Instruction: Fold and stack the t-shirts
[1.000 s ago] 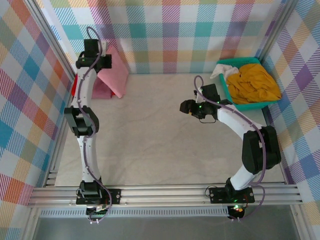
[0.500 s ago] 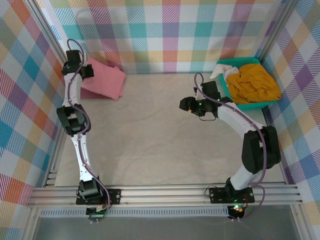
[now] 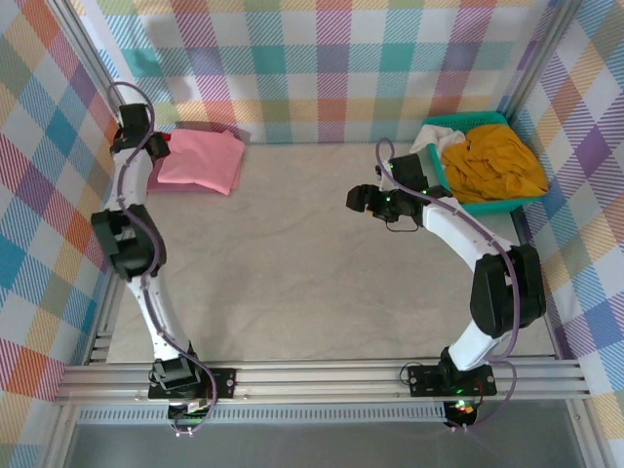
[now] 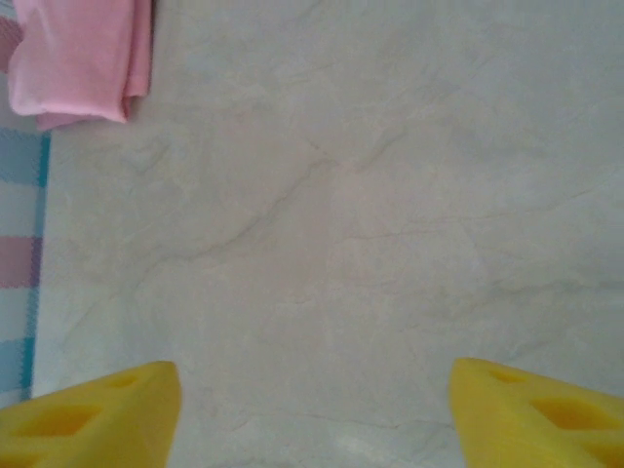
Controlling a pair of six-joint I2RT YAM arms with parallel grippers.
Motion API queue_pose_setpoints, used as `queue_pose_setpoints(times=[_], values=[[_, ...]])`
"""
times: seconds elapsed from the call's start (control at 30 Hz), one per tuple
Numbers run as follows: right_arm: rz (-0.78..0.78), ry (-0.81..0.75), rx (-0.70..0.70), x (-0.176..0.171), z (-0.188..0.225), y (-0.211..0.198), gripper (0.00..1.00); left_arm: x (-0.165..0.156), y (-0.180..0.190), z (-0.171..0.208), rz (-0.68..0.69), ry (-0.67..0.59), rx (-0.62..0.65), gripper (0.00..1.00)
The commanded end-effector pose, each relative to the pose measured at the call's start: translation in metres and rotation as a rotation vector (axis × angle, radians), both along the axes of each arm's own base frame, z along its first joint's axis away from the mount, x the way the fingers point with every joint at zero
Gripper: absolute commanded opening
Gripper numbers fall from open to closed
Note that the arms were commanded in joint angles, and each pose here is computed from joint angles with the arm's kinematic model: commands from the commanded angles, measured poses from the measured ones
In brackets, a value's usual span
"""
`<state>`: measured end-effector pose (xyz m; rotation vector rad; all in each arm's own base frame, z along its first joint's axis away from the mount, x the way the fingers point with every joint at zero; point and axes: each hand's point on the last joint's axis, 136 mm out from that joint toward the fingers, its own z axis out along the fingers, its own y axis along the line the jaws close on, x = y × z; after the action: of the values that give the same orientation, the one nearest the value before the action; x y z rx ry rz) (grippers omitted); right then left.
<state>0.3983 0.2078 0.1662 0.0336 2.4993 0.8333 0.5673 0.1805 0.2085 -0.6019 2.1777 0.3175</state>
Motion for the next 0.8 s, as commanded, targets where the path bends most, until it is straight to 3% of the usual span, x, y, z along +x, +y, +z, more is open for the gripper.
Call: queue_pose_setpoints(times=[0.0, 0.13, 0.3, 0.47, 0.6, 0.77], values=[[-0.048, -0.187, -0.104, 0.013, 0.03, -0.019, 0.84, -0.024, -0.055, 0.1, -0.125, -0.379, -0.094, 0.77], [-0.167, -0.397, -0.277, 0.016, 0.049, -0.061, 0.95, -0.081, -0.125, 0.093, -0.274, -0.465, -0.175, 0.89], [-0.297, -0.577, -0.453, 0.001, 0.058, -0.109, 0.97, -0.151, -0.192, 0.058, -0.431, -0.545, -0.169, 0.99], [-0.354, -0.616, -0.585, -0.015, 0.027, -0.137, 0.98, -0.194, -0.19, -0.012, -0.386, -0.442, -0.071, 1.0], [-0.38, -0.619, -0.62, -0.025, 0.002, -0.15, 0.99, -0.209, -0.191, -0.044, -0.429, -0.393, -0.029, 1.0], [-0.349, -0.559, -0.68, -0.024, -0.025, -0.161, 1.0, -0.21, -0.173, -0.077, -0.369, -0.329, 0.062, 1.0]])
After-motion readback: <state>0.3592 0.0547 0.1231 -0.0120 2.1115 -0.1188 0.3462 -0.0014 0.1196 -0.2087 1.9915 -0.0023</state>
